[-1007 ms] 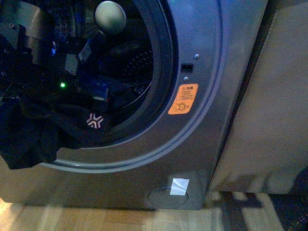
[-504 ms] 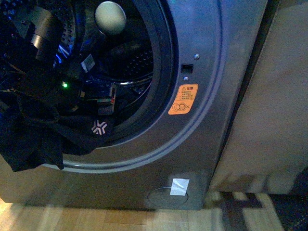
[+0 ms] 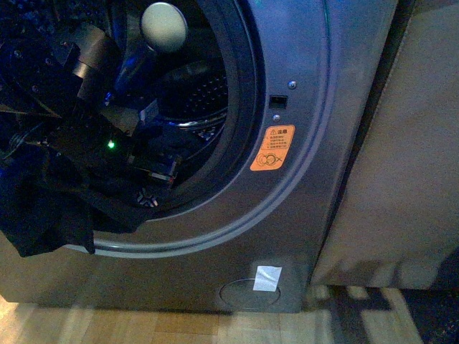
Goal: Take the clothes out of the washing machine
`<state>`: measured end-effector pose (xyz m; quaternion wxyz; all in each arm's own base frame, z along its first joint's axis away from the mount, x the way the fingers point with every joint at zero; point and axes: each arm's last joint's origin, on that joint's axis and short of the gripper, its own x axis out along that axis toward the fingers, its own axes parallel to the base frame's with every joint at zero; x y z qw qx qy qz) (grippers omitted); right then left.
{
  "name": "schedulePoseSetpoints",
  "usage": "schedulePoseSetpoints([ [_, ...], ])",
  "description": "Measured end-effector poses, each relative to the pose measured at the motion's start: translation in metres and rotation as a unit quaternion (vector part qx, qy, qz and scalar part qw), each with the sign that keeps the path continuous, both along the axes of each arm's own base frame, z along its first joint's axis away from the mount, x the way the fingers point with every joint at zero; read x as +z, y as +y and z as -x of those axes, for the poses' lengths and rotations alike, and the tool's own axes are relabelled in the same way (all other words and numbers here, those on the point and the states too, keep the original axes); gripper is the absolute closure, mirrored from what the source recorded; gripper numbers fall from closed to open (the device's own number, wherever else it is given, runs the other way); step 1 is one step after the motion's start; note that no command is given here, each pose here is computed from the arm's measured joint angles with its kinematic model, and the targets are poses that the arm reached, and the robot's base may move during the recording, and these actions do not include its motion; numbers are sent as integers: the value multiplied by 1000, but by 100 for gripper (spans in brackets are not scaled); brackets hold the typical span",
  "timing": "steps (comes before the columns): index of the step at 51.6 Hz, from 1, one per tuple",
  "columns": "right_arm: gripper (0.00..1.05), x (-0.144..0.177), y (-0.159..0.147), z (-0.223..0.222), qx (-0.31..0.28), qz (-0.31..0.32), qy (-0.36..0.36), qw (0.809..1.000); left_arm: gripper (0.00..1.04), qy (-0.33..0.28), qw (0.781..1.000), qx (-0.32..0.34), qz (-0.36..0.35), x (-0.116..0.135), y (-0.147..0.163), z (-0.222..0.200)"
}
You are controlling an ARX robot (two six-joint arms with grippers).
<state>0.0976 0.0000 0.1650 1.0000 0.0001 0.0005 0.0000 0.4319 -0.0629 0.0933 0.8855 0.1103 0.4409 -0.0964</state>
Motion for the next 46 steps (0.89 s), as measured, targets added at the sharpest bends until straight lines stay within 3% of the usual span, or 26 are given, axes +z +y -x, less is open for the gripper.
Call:
schedulePoseSetpoints([
  [17, 7, 0, 0, 0, 0, 0, 0, 1000, 48, -21, 1000, 19, -4, 1, 20, -1],
  [34, 7, 0, 0, 0, 0, 0, 0, 1000, 93, -56, 994, 37, 92, 20, 50, 25],
  [46, 7, 0, 0, 0, 0, 0, 0, 1000, 96, -137, 980, -26, 139, 76, 53, 89],
])
